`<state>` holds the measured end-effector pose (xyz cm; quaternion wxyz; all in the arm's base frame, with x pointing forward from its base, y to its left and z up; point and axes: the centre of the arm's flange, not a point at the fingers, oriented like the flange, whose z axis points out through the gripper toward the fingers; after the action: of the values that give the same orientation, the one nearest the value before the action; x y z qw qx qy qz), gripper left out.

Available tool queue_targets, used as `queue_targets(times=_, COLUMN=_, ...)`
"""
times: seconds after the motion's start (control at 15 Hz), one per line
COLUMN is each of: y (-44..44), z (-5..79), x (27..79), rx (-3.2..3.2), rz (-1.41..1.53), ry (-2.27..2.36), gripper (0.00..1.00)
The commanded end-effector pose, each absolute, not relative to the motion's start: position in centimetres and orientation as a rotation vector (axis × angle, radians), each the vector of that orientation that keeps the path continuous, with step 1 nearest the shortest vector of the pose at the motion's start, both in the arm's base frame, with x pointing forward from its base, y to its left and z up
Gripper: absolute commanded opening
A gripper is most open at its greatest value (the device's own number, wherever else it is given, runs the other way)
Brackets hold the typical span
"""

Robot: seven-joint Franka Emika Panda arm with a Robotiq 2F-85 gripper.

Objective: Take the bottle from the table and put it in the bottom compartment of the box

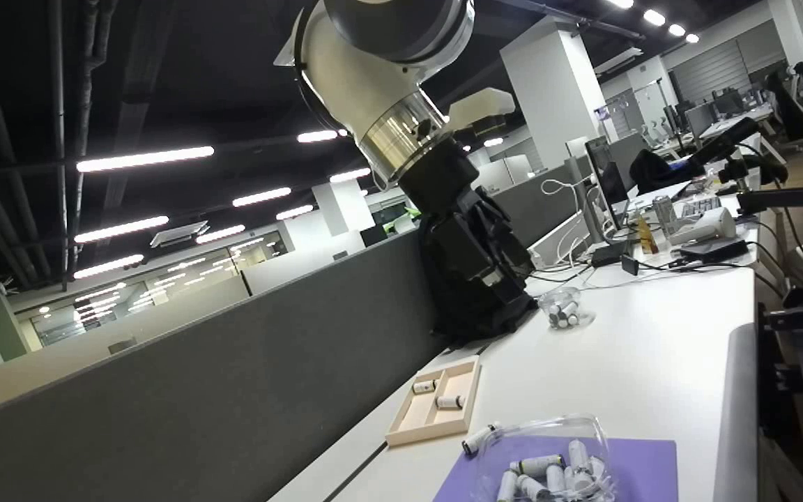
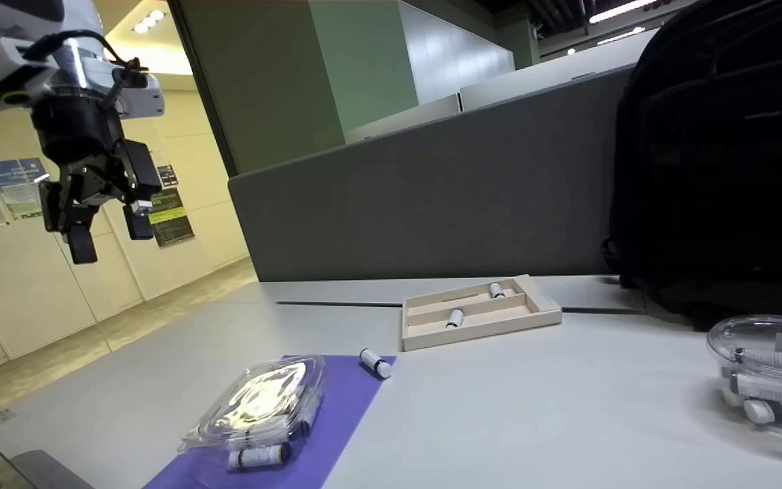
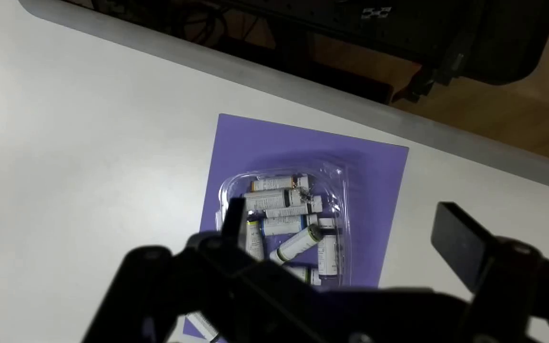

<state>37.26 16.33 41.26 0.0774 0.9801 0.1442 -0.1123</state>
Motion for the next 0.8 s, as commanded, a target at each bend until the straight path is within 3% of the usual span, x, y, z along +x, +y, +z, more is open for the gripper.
queue_targets(times=0.0, y=16.3, z=41.3, x=37.3, rx=2.936, rz=-0.336, ry=0.432, gripper=1.00)
queue_targets(times=0.33, y=15.4, z=41.3, x=38.6, rx=2.948, rz=-0.278, ry=0.377, gripper=1.00)
queue_targets(times=0.73, y=11.3, z=41.4, x=46.4, rx=2.980, rz=0.118, ry=0.355, gripper=1.00)
